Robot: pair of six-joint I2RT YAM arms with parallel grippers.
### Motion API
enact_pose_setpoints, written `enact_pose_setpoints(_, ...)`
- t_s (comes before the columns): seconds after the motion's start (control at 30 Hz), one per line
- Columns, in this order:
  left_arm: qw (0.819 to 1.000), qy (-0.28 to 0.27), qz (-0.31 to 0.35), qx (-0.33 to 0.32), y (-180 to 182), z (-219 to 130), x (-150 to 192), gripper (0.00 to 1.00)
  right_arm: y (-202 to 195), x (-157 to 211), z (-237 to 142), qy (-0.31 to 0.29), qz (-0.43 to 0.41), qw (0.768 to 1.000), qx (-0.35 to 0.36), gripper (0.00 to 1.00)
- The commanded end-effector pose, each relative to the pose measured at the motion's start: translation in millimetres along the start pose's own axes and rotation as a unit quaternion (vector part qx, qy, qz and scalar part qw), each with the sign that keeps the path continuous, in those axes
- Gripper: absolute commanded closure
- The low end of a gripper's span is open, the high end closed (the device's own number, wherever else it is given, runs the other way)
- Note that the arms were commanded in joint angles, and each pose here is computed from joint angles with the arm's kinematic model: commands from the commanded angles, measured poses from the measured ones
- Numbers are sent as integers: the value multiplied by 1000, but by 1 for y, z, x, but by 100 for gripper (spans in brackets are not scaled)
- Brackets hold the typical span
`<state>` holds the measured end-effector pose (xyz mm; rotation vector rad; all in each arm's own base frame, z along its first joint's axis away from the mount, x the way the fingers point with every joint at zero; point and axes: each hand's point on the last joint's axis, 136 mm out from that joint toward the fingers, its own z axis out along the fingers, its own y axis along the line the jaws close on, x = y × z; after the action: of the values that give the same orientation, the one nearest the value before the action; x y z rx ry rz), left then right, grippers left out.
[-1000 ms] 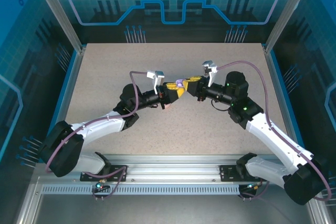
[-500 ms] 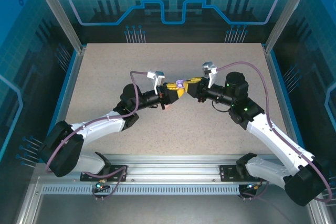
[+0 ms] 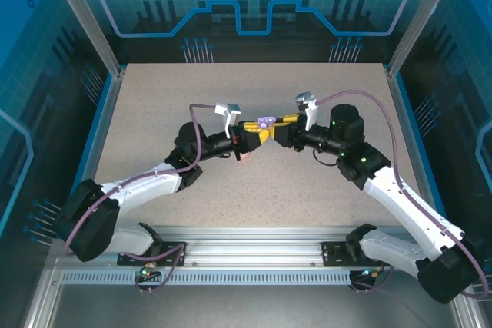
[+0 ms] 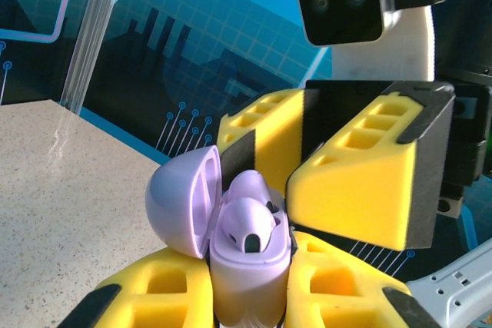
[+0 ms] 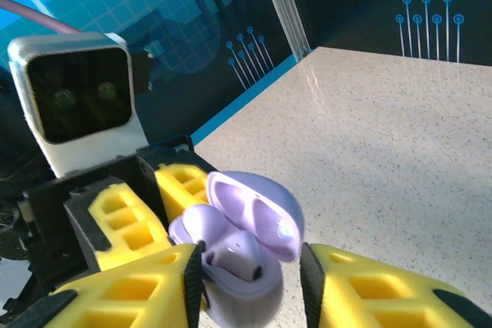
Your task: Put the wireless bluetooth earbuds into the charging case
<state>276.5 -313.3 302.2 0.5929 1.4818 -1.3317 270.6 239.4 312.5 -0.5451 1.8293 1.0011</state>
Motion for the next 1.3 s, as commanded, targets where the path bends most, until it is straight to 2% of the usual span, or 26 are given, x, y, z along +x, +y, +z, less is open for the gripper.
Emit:
enact_pose_setpoints(0.0,998,-24,42,32,-24,0,-24,92,1,-7,-7,0,-12,1000,20,56)
enact_pose_setpoints(0.2,999,-4,42,21,-19,0,-16,92,9,-18,-15,-15,-20,1000,16,49)
enact_pose_setpoints(0.4,999,18,41,7,-13,0,-7,92,5,-27,-30,-33,-30,998,51,43)
enact_pose_setpoints(0.57,998,38,50,6,-14,-1,-3,92,-17,-18,-32,0,-3,995,101,41)
enact_pose_setpoints(0.73,996,53,61,26,-25,-2,-3,92,-44,-2,-26,56,44,991,112,41)
enact_pose_setpoints(0.93,993,59,75,67,-41,-2,-6,92,-60,17,-15,104,91,988,63,41)
enact_pose_setpoints(1.27,991,69,66,96,-43,7,-5,92,-38,20,-7,115,86,989,-28,45)
